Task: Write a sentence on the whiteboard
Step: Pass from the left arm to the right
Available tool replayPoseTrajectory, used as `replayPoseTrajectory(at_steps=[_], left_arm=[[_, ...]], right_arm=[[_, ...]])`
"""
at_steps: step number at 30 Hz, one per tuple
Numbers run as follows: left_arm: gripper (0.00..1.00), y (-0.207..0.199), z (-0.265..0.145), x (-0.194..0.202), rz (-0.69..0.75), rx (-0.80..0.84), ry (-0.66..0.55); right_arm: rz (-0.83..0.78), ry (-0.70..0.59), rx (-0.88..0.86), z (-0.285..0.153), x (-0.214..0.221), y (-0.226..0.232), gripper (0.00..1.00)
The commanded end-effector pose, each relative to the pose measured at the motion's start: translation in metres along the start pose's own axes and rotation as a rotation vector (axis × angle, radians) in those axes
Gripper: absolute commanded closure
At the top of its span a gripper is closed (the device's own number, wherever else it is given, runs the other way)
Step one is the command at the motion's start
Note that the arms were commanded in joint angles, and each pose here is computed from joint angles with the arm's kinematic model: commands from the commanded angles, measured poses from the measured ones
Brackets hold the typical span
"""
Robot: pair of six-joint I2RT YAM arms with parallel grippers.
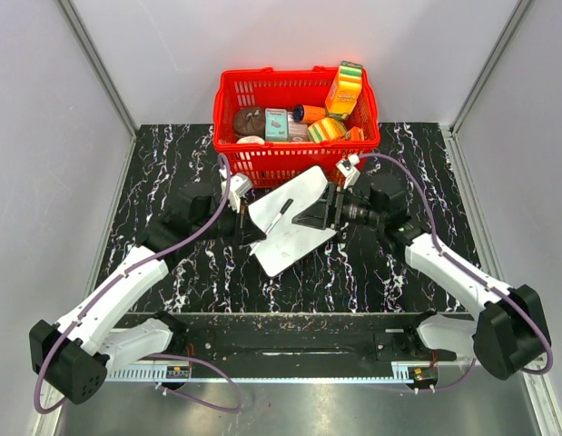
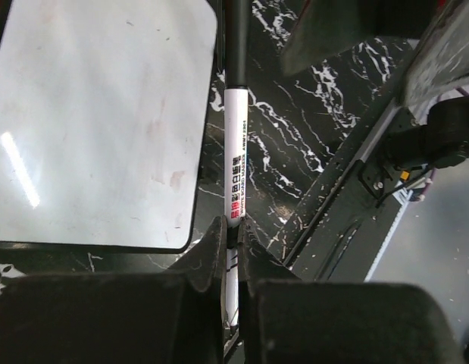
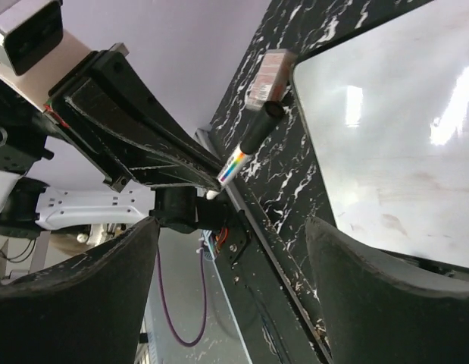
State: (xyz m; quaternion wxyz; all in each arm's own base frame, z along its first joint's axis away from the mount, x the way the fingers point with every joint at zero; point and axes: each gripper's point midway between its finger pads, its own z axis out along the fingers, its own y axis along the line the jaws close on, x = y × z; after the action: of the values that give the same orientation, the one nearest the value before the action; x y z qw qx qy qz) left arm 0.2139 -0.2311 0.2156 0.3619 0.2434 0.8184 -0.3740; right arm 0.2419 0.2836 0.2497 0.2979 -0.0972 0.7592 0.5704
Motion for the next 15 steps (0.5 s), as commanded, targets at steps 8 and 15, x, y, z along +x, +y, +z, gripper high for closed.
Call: replayPoseTrajectory(at_steps=[8, 15], left_arm=[[1.00, -0.029, -0.006, -0.018, 0.015, 0.147, -0.084], [1.00, -0.037, -0.003, -0.016, 0.014, 0.206, -0.072]], right_arm=[[0.002, 0.076, -0.183, 0.040, 0.011, 0.040, 0.35], [0.012, 0.076, -0.237, 0.047, 0.012, 0.053, 0.43]])
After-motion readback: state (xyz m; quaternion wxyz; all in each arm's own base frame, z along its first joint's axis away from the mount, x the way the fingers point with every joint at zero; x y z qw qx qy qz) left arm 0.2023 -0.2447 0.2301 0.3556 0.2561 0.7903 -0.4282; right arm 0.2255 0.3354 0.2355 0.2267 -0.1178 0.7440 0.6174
